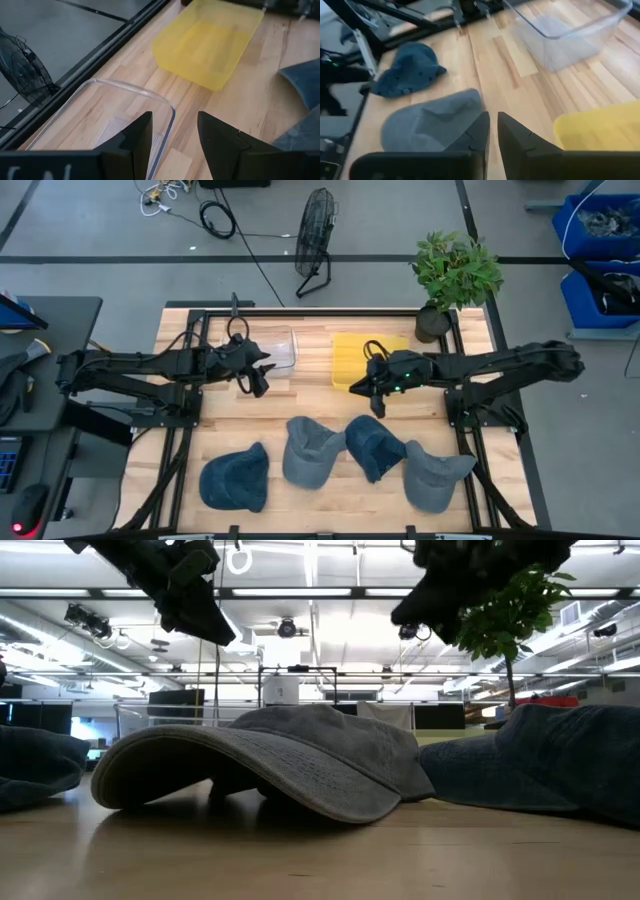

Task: Pick & Place hat
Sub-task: Put the left blue cap into the transparent bin

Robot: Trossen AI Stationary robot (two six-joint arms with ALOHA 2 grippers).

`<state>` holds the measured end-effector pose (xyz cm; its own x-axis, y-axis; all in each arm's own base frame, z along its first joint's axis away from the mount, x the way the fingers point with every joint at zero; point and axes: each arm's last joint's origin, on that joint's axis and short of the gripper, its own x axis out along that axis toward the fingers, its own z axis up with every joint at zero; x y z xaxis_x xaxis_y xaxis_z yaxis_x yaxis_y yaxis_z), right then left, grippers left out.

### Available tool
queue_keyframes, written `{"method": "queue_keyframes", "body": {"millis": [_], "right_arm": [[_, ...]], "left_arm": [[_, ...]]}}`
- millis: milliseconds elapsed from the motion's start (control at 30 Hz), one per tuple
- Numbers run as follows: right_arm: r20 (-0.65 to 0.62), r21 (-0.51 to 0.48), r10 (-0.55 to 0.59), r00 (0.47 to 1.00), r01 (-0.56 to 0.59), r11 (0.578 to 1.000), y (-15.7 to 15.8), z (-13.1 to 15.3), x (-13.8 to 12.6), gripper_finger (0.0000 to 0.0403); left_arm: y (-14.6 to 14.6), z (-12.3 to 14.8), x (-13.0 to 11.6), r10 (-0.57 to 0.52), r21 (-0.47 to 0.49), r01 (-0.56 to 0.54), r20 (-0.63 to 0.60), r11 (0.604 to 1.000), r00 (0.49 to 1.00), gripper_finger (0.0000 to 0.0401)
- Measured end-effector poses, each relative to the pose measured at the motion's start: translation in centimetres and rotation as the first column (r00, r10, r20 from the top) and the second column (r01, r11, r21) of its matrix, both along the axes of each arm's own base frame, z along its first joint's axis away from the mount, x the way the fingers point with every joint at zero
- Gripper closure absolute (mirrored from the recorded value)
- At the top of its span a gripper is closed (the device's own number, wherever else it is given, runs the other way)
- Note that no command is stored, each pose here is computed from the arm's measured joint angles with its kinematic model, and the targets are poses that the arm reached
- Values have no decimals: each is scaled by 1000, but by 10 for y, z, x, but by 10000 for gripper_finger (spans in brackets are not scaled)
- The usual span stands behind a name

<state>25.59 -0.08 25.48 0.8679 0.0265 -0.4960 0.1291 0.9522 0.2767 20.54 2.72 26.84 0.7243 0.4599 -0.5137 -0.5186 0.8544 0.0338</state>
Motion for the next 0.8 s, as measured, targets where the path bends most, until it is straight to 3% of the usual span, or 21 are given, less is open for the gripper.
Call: {"method": "queue_keyframes", "body": {"millis": [233, 367, 467, 567, 700, 800], "right_arm": [[-43, -55, -76, 996, 74, 996, -4, -14, 10, 360], [-19, -73, -37, 999, 36, 997, -5, -14, 14, 360], [-5, -94, -6, 1000, 5, 996, -5, -14, 16, 350], [-5, -133, 9, 1000, -10, 991, -5, -13, 16, 330], [-2, -225, -16, 1000, 15, 974, -7, -13, 16, 291], [-4, -274, -34, 999, 31, 961, -8, -13, 16, 262]], "left_arm": [[0, -2, -1, -28, -49, 27, -10, 998, 1000, 238], [-4, -3, 0, -193, -148, 190, -5, 970, 981, 241], [-10, 3, 0, -279, -331, 277, 42, 902, 959, 250], [-20, 4, -2, -343, -496, 321, 48, 807, 938, 261], [-40, -6, -3, -356, -688, 245, -20, 683, 934, 267], [-57, -17, -2, -373, -747, 171, -110, 643, 921, 265]]}}
